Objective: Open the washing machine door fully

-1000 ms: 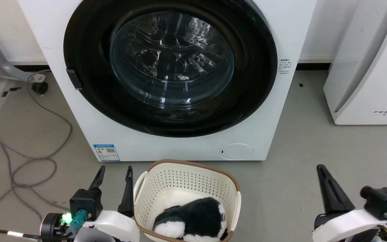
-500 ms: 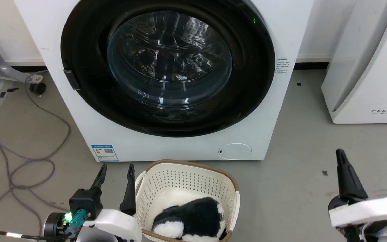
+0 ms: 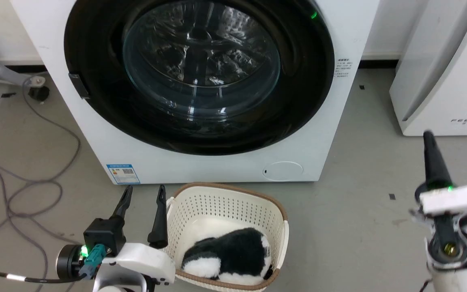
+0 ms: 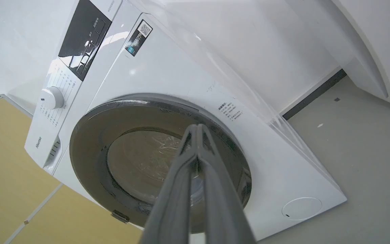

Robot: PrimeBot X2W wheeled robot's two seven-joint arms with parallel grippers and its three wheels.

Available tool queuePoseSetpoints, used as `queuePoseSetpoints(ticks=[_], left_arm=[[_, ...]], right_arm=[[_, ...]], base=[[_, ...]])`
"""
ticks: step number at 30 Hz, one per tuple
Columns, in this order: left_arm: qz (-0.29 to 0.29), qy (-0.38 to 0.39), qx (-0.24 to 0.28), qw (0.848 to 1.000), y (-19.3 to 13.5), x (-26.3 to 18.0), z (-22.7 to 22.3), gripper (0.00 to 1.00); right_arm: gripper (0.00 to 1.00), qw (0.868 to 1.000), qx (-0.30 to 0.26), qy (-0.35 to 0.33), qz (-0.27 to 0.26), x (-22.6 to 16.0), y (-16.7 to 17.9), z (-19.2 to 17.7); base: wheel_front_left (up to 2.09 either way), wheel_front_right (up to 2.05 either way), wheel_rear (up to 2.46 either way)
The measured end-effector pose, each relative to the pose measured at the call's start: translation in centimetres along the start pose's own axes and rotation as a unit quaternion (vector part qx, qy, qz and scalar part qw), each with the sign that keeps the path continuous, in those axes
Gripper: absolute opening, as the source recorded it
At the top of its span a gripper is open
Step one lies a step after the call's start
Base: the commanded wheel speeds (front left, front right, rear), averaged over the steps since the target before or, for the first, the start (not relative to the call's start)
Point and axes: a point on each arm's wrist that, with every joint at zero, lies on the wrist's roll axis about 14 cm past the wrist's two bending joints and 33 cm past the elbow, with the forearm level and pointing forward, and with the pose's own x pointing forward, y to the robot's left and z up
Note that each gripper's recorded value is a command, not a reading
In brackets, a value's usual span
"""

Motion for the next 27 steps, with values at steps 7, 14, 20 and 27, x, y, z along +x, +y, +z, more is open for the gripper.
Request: queuePoseSetpoints(ticks=[7, 14, 20, 27], left_arm=[[-0.004, -0.003, -0.008, 1.000, -0.2, 1.3, -0.2, 1.00], [-0.005, -0.006, -0.013, 1.000, -0.1, 2.4, -0.4, 1.00], [-0.005, -0.013, -0.018, 1.000, 0.0, 3.3, -0.4, 1.00], [-0.007, -0.020, -0.020, 1.000, 0.0, 4.4, -0.6, 1.00]], right_arm=[[0.00, 0.998, 0.058, 0.005, 0.009, 4.4, 0.7, 1.0], [0.00, 0.997, 0.079, 0.013, 0.021, 8.8, 1.6, 2.2], [0.00, 0.995, 0.075, 0.053, 0.041, 12.7, 3.5, 1.9], [0.00, 0.988, 0.040, 0.136, 0.058, 16.8, 6.0, -0.2]], base=[[0.00, 0.00, 0.00], [0.00, 0.00, 0.00], [0.00, 0.00, 0.00], [0.00, 0.00, 0.00]])
